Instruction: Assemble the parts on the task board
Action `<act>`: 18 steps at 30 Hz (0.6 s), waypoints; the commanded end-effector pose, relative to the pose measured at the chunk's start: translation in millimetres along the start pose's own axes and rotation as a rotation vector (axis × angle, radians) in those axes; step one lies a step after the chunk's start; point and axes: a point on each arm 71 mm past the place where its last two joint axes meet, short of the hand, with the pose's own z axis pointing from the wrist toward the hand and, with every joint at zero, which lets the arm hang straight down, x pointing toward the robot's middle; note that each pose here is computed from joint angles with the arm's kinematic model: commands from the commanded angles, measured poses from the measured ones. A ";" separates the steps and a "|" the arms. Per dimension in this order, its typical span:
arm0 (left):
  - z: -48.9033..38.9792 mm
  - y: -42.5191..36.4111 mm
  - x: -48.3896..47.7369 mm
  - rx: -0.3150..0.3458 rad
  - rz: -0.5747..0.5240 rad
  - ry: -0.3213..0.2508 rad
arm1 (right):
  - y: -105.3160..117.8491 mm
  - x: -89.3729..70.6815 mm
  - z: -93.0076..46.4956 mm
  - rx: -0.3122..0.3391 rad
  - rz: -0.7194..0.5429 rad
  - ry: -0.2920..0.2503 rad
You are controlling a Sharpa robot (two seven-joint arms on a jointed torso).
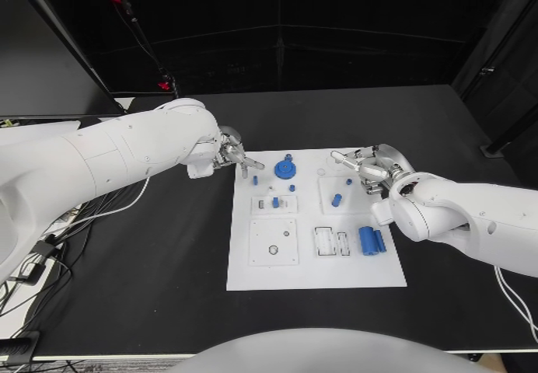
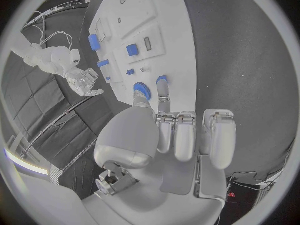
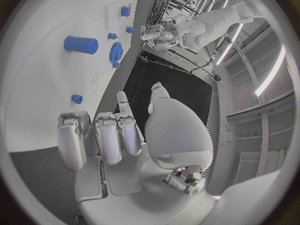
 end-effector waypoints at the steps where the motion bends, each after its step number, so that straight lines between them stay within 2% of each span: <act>1: 0.4 3.3 -1.6 -0.073 0.002 -0.020 | 1.5 0.9 0.1 -0.008 0.001 0.007; 11: 6.1 3.0 2.9 -0.117 0.043 -0.033 | 1.9 2.0 0.5 -0.009 0.002 0.009; 18: 10.1 1.7 7.9 -0.117 0.050 -0.019 | 2.0 2.4 0.8 -0.008 0.002 0.009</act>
